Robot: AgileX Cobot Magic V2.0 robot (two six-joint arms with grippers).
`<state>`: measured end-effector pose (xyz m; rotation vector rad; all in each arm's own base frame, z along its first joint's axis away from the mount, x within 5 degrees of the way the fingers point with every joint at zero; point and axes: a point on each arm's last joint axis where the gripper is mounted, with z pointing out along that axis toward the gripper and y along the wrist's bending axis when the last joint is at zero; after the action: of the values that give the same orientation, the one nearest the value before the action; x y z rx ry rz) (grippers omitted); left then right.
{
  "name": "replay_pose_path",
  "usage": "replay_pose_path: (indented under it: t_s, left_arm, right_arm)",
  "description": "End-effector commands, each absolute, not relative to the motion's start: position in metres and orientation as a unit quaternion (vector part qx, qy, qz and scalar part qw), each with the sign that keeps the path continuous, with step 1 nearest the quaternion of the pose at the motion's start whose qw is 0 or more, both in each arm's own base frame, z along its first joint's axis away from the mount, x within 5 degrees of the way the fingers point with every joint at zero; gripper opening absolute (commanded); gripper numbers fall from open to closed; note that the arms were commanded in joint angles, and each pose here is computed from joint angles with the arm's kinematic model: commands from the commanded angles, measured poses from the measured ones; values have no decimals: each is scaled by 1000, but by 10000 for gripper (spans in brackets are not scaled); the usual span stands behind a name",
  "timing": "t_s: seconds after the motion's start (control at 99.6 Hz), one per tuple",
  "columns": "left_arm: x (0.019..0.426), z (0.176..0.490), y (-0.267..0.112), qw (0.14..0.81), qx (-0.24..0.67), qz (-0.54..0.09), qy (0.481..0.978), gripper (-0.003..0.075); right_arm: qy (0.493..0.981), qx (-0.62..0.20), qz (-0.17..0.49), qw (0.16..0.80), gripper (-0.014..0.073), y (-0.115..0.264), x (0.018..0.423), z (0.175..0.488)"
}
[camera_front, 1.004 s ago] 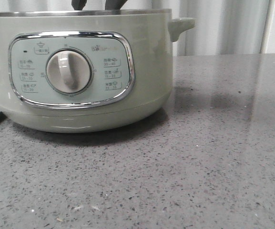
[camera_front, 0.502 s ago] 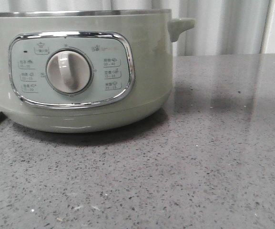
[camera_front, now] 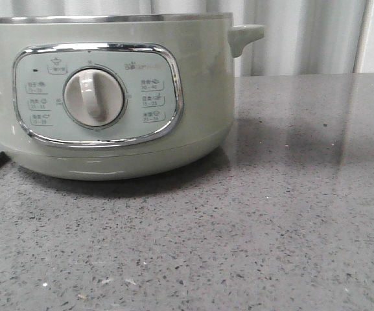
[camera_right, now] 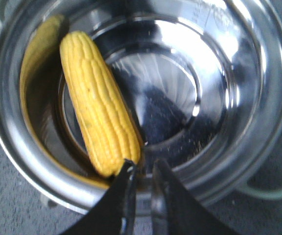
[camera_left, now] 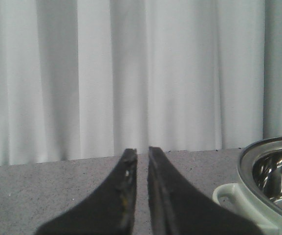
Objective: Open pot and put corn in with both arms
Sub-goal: 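Open the right gripper to release the corn and lift away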
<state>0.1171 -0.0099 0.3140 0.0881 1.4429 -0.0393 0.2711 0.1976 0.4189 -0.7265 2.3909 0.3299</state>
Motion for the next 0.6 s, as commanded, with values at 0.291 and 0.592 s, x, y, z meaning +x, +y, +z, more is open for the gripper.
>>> replay_pose_path:
  t_s: [0.291, 0.592]
  left_arm:
    - [104, 329, -8, 769, 20, -36, 638, -20]
    - [82, 329, -7, 768, 21, -38, 639, -20]
  right_arm:
    - [870, -268, 155, 384, -16, 164, 222, 442]
    - [871, -251, 162, 389, -16, 133, 179, 393]
